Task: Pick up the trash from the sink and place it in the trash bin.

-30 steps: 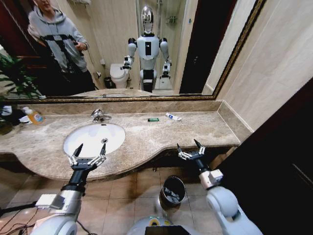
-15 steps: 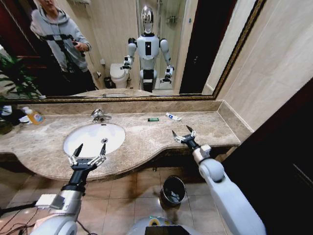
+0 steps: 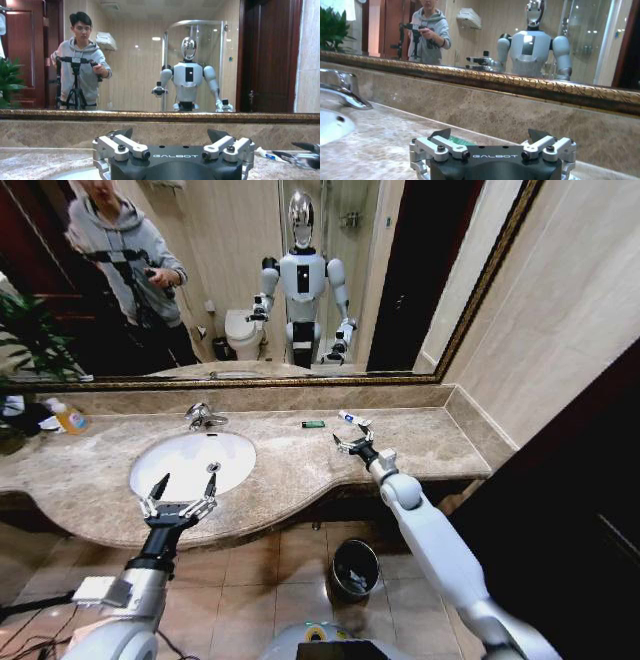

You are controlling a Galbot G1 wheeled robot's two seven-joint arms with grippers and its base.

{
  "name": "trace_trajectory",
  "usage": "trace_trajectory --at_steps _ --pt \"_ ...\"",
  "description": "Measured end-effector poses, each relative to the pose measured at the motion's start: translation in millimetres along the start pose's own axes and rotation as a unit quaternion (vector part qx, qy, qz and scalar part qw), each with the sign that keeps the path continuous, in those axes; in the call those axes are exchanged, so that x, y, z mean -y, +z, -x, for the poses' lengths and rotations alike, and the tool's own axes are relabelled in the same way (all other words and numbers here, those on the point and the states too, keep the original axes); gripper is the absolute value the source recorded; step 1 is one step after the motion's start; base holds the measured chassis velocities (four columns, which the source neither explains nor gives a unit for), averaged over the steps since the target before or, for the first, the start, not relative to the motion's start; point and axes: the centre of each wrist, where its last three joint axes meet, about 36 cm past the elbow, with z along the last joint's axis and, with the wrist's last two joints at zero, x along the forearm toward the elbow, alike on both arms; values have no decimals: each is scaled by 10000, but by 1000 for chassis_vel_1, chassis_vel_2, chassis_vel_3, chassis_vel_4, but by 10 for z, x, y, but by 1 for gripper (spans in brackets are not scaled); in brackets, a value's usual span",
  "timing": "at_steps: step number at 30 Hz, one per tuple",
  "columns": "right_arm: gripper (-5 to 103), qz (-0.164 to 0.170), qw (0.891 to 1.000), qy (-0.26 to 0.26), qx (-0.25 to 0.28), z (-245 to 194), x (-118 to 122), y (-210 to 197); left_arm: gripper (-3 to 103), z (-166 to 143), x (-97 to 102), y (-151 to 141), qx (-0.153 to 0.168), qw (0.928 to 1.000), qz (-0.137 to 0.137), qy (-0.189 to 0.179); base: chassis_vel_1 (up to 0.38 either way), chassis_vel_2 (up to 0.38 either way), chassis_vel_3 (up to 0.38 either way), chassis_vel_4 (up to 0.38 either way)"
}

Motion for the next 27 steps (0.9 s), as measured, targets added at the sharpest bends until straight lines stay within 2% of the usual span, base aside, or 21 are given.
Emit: trace_trajectory --at_steps 4,8,15,21,27 --pt "100 -64 9999 98 -1 264 44 -6 100 0 0 0 0 10000 0 0 0 0 0 0" --pt "100 -123 9996 250 15 452 -16 31 100 0 0 0 0 10000 0 0 0 0 0 0" --pt "100 112 9986 497 -119 807 -120 57 100 0 0 0 0 10000 0 1 0 0 0 0" --pt "100 140 9975 619 -312 1030 -120 106 100 0 0 0 0 10000 0 0 0 0 0 0" --pt "100 264 9955 779 -467 1191 24 142 100 0 0 0 0 10000 0 0 0 0 0 0"
